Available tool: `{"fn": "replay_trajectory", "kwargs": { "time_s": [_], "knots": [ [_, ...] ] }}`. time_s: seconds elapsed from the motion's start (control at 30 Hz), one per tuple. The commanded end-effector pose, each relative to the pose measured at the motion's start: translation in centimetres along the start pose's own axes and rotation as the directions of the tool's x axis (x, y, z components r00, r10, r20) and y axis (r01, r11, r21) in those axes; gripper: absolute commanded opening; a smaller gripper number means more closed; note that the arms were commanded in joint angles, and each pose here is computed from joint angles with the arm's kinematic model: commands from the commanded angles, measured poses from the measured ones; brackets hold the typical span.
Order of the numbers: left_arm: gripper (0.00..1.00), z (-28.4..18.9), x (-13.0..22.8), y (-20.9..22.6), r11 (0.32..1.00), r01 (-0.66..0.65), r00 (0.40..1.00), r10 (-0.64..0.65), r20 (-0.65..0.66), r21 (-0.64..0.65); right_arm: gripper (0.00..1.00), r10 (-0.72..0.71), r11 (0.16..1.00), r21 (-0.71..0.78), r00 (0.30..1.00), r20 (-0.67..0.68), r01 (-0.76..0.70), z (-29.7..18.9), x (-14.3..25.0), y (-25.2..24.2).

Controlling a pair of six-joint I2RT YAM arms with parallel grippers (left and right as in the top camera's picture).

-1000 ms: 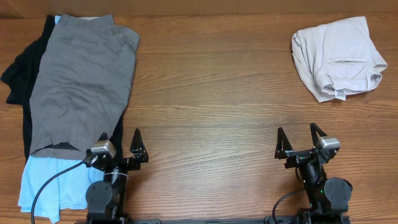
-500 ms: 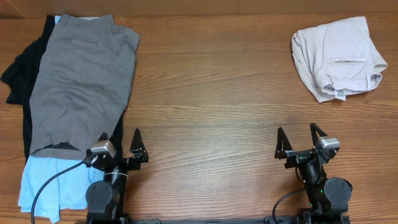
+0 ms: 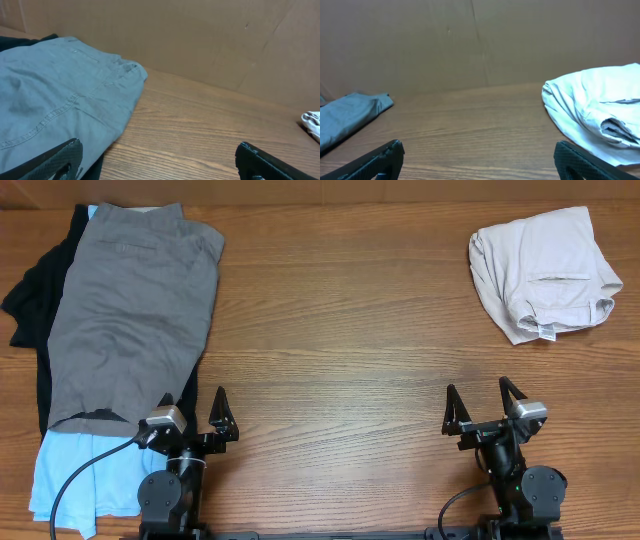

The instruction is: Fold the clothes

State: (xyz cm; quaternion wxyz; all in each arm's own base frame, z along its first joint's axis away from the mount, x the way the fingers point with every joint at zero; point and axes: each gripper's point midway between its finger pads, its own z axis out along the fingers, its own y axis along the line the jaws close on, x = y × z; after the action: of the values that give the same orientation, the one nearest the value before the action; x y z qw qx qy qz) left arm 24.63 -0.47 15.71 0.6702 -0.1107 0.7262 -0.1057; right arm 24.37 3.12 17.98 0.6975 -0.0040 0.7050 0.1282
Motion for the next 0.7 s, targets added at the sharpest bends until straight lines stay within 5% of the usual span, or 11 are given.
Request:
{"fn": "replay_trajectory", "kwargs": {
  "time_s": [0.0, 0.3, 0.67],
  "knots": [
    [1.00, 0.0, 0.1, -0.4, 0.999, -0.015, 1.000, 0.015, 0.001, 0.028, 1.00, -0.012, 1.000, -0.023, 0.999, 0.039, 0.013, 0.0, -0.7, 0.5],
    [1.00, -0.4, -0.3, -2.8, 0.987, -0.043, 0.999, 0.045, -0.012, 0.157, 1.00, -0.024, 0.989, -0.145, 0.997, 0.075, 0.035, -0.5, -2.4, 2.8],
    [1.00, -2.7, -7.7, -5.4, 0.978, -0.100, 0.995, 0.095, 0.033, 0.182, 1.00, -0.045, 0.963, -0.255, 0.986, 0.158, 0.085, -2.0, -10.6, 6.3]
  ]
}}
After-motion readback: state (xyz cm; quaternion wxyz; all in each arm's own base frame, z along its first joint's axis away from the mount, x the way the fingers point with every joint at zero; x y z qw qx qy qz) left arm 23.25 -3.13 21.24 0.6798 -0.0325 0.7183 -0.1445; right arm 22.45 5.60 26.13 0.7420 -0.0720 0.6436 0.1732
